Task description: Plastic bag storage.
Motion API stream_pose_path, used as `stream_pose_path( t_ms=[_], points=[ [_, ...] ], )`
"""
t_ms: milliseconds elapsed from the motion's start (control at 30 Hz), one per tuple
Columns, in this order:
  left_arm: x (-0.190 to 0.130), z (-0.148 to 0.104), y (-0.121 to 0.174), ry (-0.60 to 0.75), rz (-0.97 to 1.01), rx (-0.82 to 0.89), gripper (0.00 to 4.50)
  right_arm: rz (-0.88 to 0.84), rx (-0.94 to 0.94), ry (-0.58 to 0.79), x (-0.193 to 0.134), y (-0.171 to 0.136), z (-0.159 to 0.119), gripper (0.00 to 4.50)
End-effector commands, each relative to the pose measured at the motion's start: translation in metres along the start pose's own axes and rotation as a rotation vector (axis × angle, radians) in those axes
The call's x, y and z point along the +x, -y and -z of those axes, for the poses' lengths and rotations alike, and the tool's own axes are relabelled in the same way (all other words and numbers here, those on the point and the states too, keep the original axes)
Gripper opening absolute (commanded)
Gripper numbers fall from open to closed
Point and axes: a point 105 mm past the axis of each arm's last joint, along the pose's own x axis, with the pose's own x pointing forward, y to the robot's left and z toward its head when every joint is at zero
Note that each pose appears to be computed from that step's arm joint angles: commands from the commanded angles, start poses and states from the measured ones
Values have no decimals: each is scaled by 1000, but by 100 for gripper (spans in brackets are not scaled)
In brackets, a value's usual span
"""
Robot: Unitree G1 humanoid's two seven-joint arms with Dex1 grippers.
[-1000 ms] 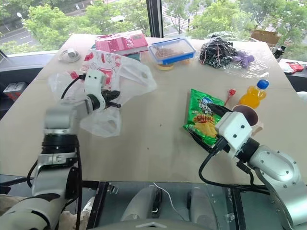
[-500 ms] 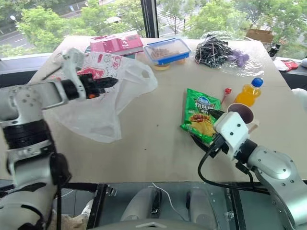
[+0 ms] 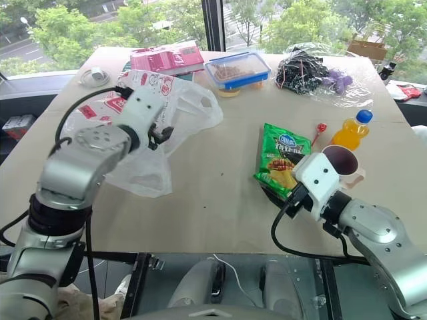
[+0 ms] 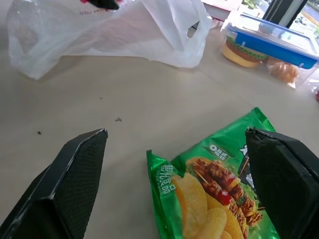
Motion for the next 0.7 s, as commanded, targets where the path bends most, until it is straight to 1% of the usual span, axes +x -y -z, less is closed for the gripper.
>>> stream_pose_path(
  t_ms=[33,100,267,367,433,500,567,700],
  points=[
    [-3,-4,0,-16,-104,57,298,-17,-31,29,-5,1,-12,450],
    [3,4,3,-69,-147,57,298,-31,-36,25,-8,0,-13,450],
    [16,17,19,-132,-177,49,298,-56,-42,28,-15,-1,-18,450],
    [25,20,25,-157,-208,46,298,-57,-50,31,-17,-2,-21,450],
    [32,22,25,-176,-249,64,298,-50,-54,35,-17,-3,-22,450],
    [37,23,16,-182,-331,118,298,-44,-56,39,-19,-5,-24,450],
    [41,28,11,-203,-371,130,298,-41,-61,44,-21,-7,-25,450],
    [47,25,4,-184,-429,169,298,-56,-69,97,-24,-13,-34,450]
  ],
)
